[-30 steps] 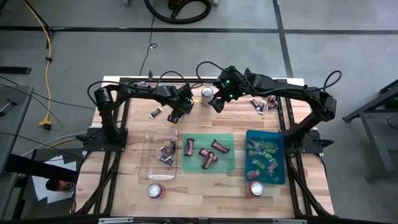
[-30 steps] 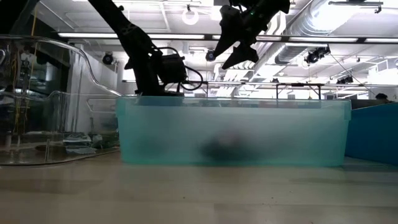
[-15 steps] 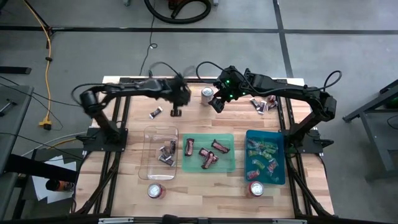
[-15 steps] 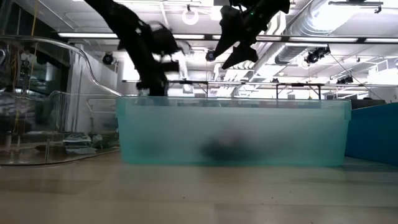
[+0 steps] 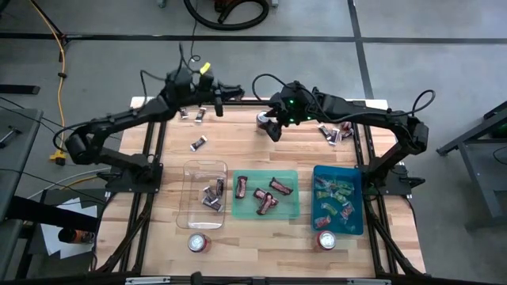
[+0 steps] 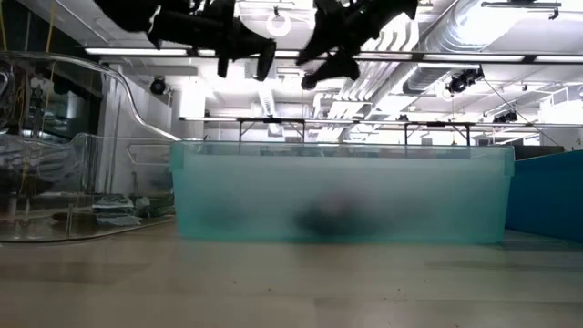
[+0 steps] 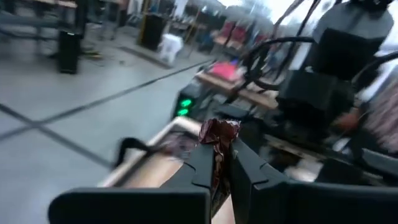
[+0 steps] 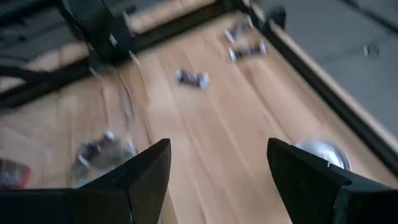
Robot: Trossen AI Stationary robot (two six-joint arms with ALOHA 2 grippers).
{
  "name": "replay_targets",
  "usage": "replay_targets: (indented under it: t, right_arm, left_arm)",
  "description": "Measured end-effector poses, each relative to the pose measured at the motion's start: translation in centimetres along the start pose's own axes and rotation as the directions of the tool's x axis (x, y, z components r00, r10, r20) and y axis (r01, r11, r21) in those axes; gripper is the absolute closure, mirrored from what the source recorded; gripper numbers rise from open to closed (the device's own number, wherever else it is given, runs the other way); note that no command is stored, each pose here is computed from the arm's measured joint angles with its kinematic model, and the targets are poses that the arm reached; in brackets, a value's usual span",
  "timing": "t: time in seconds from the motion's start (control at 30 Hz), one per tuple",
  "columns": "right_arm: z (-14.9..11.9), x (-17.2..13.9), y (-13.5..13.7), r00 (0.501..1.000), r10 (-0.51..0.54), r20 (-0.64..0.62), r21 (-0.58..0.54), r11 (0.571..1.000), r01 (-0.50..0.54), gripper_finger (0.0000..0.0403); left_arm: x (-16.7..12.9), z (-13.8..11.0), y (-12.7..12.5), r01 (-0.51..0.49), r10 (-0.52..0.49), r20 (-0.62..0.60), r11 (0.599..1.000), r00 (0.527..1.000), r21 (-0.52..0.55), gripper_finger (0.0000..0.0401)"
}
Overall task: Organize candy in baskets
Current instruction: Put the brown chocolate bar into the green bin
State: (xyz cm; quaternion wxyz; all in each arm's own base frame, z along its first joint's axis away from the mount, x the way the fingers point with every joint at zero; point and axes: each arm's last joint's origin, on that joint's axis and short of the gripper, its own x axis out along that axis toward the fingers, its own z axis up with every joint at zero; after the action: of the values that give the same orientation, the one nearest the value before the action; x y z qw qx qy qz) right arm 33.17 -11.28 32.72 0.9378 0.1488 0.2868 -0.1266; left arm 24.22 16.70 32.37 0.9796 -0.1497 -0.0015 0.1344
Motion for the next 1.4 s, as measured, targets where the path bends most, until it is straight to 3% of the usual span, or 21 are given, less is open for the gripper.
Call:
replay_targets:
  t: [0.17, 0.33, 0.43, 0.57, 1.07, 1.23, 1.4]
  right_arm:
    - [1.0, 0.0, 1.1, 0.992, 0.044, 0.116, -0.065, 0.997, -0.036, 0.0142]
    - [1.4, 0.0, 1.8, 0.985, 0.034, 0.171, -0.081, 0.996, -0.020, 0.0142]
    - [1.8, -0.1, 2.1, 0.974, 0.048, 0.219, -0.091, 0.995, -0.028, 0.0142]
    - [2.3, 0.0, 2.3, 0.960, 0.060, 0.273, -0.097, 0.995, -0.034, 0.0142]
    - [1.9, 2.3, 3.5, 0.953, 0.038, 0.301, -0.096, 0.995, -0.010, 0.0149]
    - [1.9, 2.2, 3.7, 0.951, 0.019, 0.308, -0.107, 0.994, 0.014, 0.0218]
    - [1.9, 2.2, 3.7, 0.951, 0.018, 0.308, -0.100, 0.995, 0.014, 0.0362]
  left_arm:
    - [0.2, -4.0, -2.0, 0.052, -0.038, 0.099, 0.988, 0.994, -0.146, 0.0398]
    - [-1.0, -4.7, -3.9, 0.107, -0.015, 0.372, 0.968, 0.928, -0.227, 0.0398]
    - [-0.8, -5.8, -4.4, 0.079, 0.013, 0.342, 0.964, 0.940, -0.254, 0.0398]
    - [-0.9, -5.5, -5.1, 0.107, -0.006, 0.375, 0.962, 0.927, -0.250, 0.0398]
    - [-0.6, -5.5, -6.5, 0.169, -0.058, 0.371, 0.946, 0.927, -0.275, 0.0396]
    - [-0.6, -5.5, -6.5, 0.169, -0.058, 0.368, 0.946, 0.928, -0.276, 0.0386]
    - [-0.6, -5.5, -6.5, 0.164, -0.056, 0.366, 0.949, 0.929, -0.271, 0.0374]
